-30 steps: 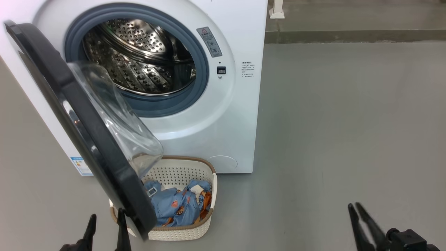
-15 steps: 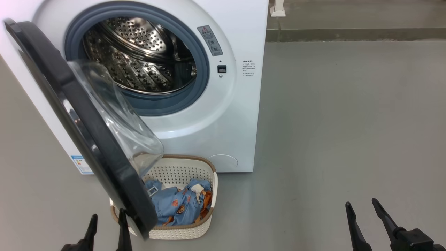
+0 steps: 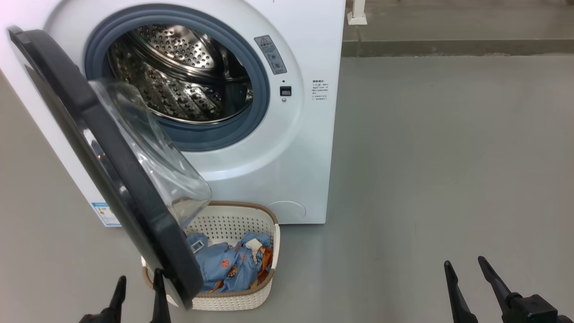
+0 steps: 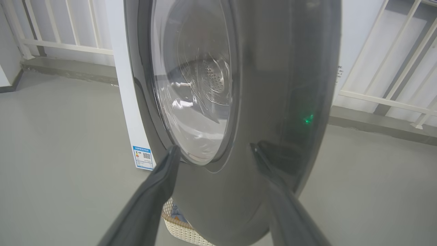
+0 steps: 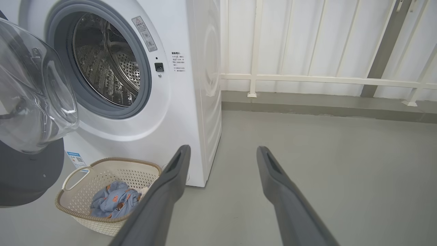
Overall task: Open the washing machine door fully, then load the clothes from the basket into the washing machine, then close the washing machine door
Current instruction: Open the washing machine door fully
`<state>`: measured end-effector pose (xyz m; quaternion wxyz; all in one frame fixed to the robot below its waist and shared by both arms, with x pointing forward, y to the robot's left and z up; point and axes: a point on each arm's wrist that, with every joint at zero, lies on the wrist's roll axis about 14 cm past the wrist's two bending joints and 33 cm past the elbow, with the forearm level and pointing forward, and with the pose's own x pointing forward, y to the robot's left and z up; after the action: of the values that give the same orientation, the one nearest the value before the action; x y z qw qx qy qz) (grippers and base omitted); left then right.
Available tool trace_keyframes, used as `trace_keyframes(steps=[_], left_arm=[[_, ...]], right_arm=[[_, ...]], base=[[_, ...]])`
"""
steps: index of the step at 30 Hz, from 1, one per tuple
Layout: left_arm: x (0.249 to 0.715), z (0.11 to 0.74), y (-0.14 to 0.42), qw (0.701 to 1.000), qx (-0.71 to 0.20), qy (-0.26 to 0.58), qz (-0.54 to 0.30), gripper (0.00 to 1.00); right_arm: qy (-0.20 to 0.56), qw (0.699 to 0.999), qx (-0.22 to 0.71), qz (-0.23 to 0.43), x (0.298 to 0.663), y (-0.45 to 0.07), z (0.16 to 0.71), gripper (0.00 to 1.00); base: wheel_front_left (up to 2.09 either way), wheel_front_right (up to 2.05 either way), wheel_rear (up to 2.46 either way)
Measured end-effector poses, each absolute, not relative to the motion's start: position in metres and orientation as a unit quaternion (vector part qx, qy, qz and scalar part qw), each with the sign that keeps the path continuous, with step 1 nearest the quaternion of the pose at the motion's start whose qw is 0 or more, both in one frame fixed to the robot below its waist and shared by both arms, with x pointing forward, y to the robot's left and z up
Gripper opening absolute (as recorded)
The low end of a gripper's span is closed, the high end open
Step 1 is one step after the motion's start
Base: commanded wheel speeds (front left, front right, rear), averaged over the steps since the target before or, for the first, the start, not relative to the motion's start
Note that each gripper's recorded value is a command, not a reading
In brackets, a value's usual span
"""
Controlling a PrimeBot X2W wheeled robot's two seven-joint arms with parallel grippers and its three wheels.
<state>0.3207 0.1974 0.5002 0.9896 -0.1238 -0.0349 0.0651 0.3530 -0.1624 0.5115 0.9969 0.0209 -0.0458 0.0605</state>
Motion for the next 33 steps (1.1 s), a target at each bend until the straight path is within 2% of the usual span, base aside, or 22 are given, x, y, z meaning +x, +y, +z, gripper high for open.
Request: trace_keyframes(steps=[25,26,27,28,33], left_arm=[[0.3196,0.4998,0.1992,0.989,-0.124,-0.035,0.068,1.0],[0.3194,0.4998,0.1993,0.989,-0.124,-0.035,0.069,0.85],[0.3193,0.4998,0.1994,0.989,-0.124,-0.035,0.069,0.18],[0.3191,0.4999,0.1992,0.989,-0.124,-0.035,0.069,0.0],[0.3186,0.5011,0.1992,0.989,-0.126,-0.037,0.066,0.0]], right_arm=[[-0.04,0.997,0.022,0.064,0.3536,-0.1603,0.5079,1.0],[-0.04,0.997,0.022,0.064,0.3538,-0.1601,0.5079,1.0],[-0.04,0.997,0.022,0.064,0.3538,-0.1598,0.508,1.0],[-0.04,0.997,0.022,0.065,0.3539,-0.1596,0.5081,1.0],[-0.04,0.997,0.021,0.066,0.3538,-0.1588,0.5083,1.0]], base=[[0.0,0.0,0.0],[0.0,0.0,0.0],[0.0,0.0,0.0],[0.0,0.0,0.0],[0.0,0.0,0.0]])
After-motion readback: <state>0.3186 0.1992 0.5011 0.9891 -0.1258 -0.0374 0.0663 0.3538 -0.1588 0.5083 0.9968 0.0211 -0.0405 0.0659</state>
